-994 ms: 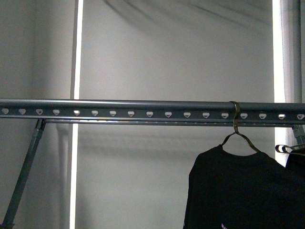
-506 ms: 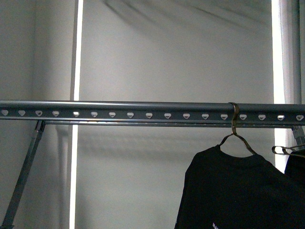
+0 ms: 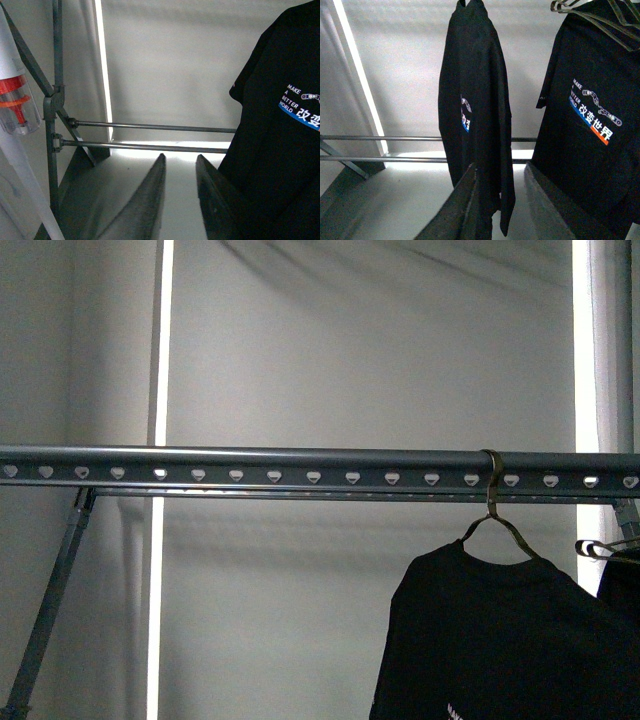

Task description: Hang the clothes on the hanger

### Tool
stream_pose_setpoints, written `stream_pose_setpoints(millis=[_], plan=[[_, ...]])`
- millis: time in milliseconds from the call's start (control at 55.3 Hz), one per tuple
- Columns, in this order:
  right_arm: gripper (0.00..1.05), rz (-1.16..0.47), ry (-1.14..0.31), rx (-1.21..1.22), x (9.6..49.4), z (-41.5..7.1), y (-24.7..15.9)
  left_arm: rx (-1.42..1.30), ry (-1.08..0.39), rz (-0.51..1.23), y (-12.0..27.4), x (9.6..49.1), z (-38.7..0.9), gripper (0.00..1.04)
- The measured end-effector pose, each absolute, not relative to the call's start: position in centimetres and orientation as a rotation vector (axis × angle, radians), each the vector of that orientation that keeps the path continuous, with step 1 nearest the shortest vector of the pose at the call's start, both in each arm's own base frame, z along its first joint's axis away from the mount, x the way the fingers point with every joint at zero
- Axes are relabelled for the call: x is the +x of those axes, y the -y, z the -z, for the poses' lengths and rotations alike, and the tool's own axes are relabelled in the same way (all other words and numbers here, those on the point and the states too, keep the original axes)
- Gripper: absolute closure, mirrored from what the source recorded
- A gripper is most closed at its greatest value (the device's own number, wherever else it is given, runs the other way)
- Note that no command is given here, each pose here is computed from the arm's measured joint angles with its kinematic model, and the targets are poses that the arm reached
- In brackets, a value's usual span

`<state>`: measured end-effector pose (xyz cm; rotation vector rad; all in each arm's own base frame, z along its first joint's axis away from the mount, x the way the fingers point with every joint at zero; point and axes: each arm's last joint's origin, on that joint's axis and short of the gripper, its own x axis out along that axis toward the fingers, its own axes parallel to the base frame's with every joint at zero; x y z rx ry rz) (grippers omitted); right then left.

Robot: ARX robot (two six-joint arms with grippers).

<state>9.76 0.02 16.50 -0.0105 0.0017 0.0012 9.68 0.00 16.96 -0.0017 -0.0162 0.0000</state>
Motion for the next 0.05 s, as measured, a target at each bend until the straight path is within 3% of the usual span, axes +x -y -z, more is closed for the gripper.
stream_pose_setpoints(millis=[54], plan=[[0.62, -0.001, -0.002, -0.010, 9.76, -16.50, -0.02, -0.002, 0.016, 0.000, 0.00, 9.68, -16.95, 0.67]])
